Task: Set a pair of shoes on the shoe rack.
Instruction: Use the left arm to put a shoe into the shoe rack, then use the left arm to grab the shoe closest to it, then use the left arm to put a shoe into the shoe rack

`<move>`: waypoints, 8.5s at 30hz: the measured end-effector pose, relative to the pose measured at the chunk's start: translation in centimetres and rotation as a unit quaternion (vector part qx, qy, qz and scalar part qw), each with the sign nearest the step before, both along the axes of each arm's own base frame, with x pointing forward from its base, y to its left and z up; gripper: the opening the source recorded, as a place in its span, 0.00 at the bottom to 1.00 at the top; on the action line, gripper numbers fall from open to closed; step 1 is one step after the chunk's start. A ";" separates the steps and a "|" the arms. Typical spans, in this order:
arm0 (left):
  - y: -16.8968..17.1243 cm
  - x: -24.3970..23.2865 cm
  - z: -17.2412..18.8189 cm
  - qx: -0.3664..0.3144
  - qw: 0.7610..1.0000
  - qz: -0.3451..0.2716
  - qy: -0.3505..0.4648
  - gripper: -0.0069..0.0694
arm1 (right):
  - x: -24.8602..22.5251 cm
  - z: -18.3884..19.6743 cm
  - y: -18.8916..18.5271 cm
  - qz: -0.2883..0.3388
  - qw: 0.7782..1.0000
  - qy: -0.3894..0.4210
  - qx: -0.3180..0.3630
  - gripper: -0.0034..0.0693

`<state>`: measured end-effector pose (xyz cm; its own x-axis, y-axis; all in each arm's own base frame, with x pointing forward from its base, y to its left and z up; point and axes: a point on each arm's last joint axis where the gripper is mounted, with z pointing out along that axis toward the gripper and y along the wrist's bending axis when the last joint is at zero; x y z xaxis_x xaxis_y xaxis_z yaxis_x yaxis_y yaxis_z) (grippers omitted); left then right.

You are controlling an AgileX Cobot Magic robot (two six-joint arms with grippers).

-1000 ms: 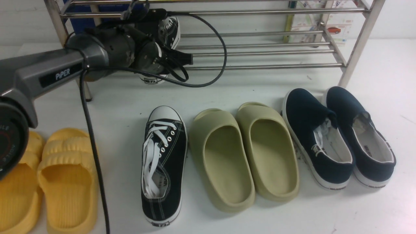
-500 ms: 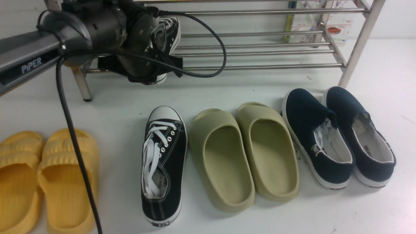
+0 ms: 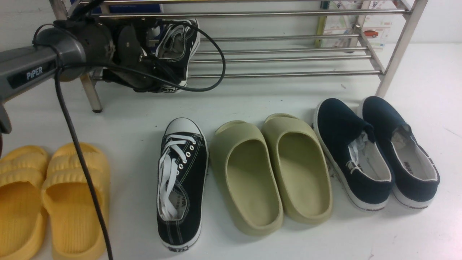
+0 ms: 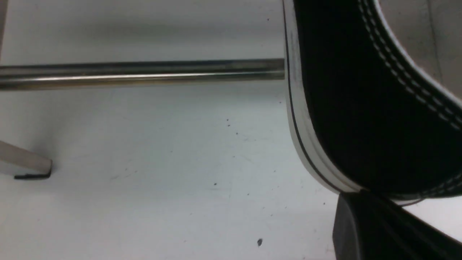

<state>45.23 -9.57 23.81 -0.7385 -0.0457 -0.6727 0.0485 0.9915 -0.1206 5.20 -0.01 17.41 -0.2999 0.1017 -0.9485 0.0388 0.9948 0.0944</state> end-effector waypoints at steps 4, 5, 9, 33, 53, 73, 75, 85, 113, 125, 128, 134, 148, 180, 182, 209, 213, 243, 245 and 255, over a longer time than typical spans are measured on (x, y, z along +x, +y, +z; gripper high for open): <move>-0.3 0.3 -0.2 -0.008 1.000 -0.002 -0.016 0.07 | 0.0 0.0 0.0 0.000 1.000 0.000 0.000 0.38; -0.3 0.5 -0.1 -0.013 1.000 -0.002 -0.027 0.07 | 0.0 0.0 0.0 0.000 1.000 0.000 0.000 0.38; -0.4 0.6 -0.2 -0.016 0.999 -0.001 -0.033 0.07 | 0.0 0.0 0.0 0.000 1.000 0.000 0.000 0.38; -0.1 -19.8 3.9 -0.080 0.982 -0.017 0.169 0.07 | 0.0 0.0 0.0 0.000 1.000 0.000 0.000 0.38; -2.8 -19.8 -1.5 -0.033 0.977 0.038 0.209 0.49 | 0.0 0.0 0.0 0.000 1.000 0.000 0.000 0.38; -3.1 -18.9 -3.9 -0.024 0.971 0.070 0.227 0.10 | 0.0 0.0 0.0 0.000 1.000 0.000 0.000 0.38; -2.9 -19.5 -2.6 -0.031 0.974 0.066 0.217 0.10 | 0.0 0.0 0.0 0.000 1.000 0.000 0.000 0.38; -3.4 -19.2 3.8 -0.074 0.988 0.013 0.133 0.10 | 0.0 0.0 0.0 0.000 1.000 0.000 0.000 0.38; -12.1 -0.1 2.5 -0.040 0.994 0.013 0.099 0.10 | 0.0 0.0 0.0 0.000 1.000 0.000 0.000 0.38; -11.8 1.0 3.3 -0.059 0.997 0.027 0.039 0.10 | 0.0 0.0 0.0 0.000 1.000 0.000 0.000 0.38; -11.6 1.2 3.3 -0.054 0.998 0.036 0.025 0.10 | 0.0 0.0 0.0 0.000 1.000 0.000 0.000 0.38; -11.3 2.1 2.4 -0.043 0.997 0.064 -0.003 0.10 | 0.0 0.0 0.0 0.000 1.000 0.000 0.000 0.38; -10.6 3.5 1.8 -0.059 0.994 0.082 -0.045 0.10 | 0.0 0.0 0.0 0.000 1.000 0.000 0.000 0.38; -14.4 -4.2 7.6 0.030 0.998 0.025 0.043 0.28 | 0.0 0.0 0.0 0.000 1.000 0.000 0.000 0.38; -14.7 -5.1 8.0 0.046 0.997 0.011 0.061 0.18 | 0.0 0.0 0.0 0.000 1.000 0.000 0.000 0.38; -13.2 -1.1 -0.4 0.021 0.993 -0.064 0.099 0.07 | 0.0 0.0 0.0 0.000 1.000 0.000 0.000 0.38; -13.5 -0.8 -0.7 0.018 0.995 -0.057 0.080 0.07 | 0.0 0.0 0.0 0.000 1.000 0.000 0.000 0.38; -13.4 -1.0 1.0 0.030 0.999 -0.005 0.040 0.07 | 0.0 0.0 0.0 0.000 1.000 0.000 0.000 0.38; -13.5 -1.9 1.9 0.024 0.998 -0.011 0.059 0.07 | 0.0 0.0 0.0 0.000 1.000 0.000 0.000 0.38; -11.0 -9.5 7.9 -0.010 0.991 -0.060 0.116 0.07 | 0.0 0.0 0.0 0.000 1.000 0.000 0.000 0.38</move>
<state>35.78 -20.55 31.73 -0.8740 0.0398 -0.4843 0.1345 0.9775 -0.1623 5.20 -0.01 17.41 -0.2999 0.1017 -0.9485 0.0388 0.9948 0.0944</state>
